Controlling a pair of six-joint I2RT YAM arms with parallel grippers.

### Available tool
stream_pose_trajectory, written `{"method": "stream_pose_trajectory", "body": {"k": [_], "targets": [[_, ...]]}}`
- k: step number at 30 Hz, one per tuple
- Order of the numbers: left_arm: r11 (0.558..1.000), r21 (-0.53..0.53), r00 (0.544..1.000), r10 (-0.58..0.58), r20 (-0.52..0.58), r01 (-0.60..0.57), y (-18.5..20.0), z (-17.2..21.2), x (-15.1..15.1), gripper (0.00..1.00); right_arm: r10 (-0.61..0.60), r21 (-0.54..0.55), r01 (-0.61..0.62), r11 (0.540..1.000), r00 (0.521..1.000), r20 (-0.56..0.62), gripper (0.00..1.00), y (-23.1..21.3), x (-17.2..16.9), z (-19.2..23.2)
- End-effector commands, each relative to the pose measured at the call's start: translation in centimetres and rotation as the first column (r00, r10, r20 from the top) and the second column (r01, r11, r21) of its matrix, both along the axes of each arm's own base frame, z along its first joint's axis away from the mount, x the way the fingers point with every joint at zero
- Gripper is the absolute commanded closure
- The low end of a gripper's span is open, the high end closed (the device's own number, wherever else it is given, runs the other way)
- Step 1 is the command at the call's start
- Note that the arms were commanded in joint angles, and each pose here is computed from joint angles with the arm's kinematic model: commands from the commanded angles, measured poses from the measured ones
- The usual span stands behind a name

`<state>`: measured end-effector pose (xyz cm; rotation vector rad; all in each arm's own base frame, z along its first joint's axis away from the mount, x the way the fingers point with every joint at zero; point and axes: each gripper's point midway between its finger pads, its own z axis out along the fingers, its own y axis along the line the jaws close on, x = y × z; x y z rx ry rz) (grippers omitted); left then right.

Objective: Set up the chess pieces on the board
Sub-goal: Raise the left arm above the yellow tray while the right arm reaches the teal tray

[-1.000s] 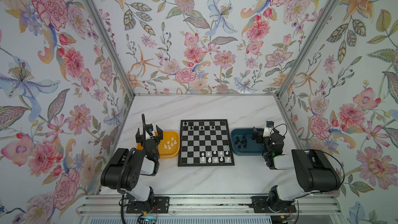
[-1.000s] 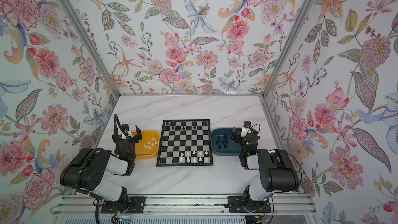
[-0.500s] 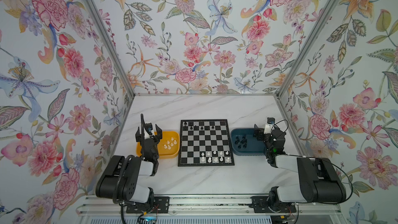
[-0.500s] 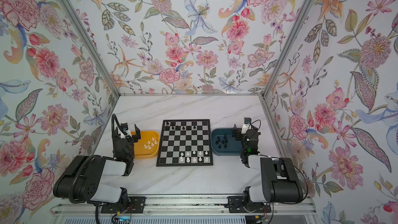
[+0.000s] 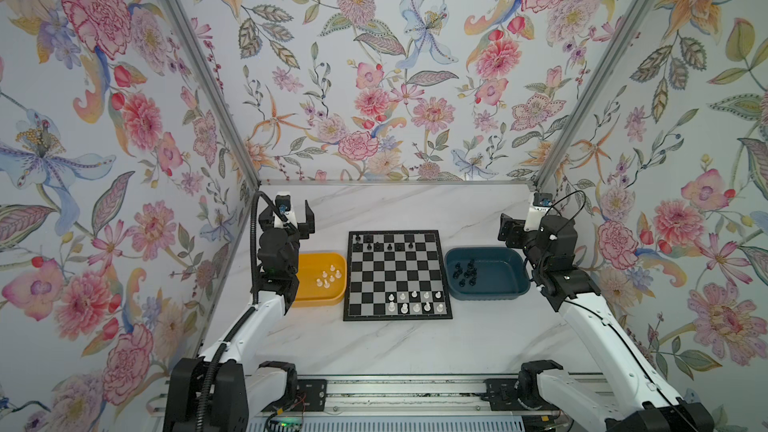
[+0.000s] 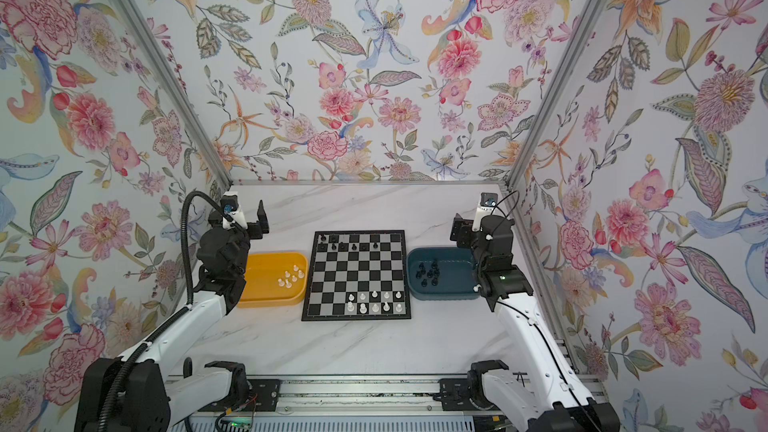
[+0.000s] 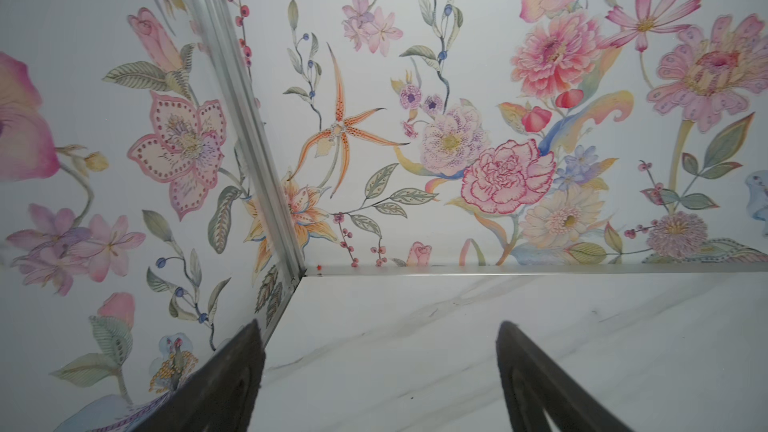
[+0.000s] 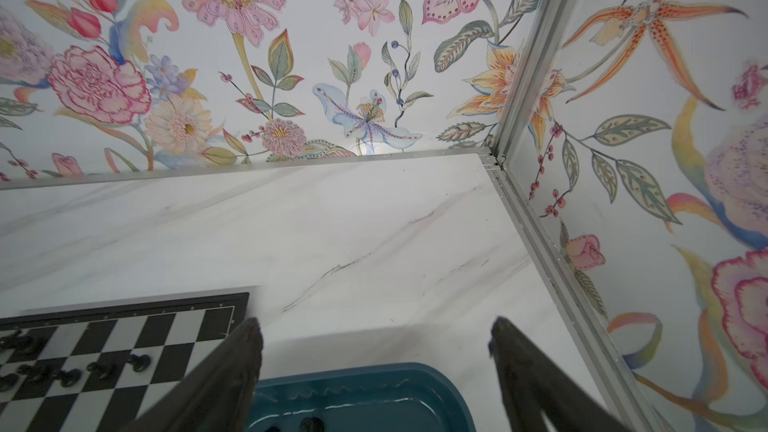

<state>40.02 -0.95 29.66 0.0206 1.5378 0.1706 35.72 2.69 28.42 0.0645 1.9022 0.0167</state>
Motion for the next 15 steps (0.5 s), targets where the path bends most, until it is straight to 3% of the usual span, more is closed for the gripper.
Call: {"method": "stream_pose_trajectory", "body": {"k": [1,5,15], "targets": [[0.987,-0.053,0.978,-0.157,-0.136,0.151,-2.7,-1.7,1.4,0.13,0.038,0.068,-0.02,0.997,0.96,-0.278,0.17,1.4,-2.8,-4.1],[0.965,-0.105,0.955,-0.255,-0.151,0.24,-4.6,-0.7,2.3,0.15,0.063,0.093,-0.025,0.995,0.896,-0.439,0.22,2.9,-3.4,-5.9],[0.966,-0.079,0.955,-0.254,-0.153,0.244,-5.4,1.5,3.1,0.16,0.084,0.084,-0.04,0.996,0.773,-0.629,0.31,4.5,-2.1,-10.7]]}}
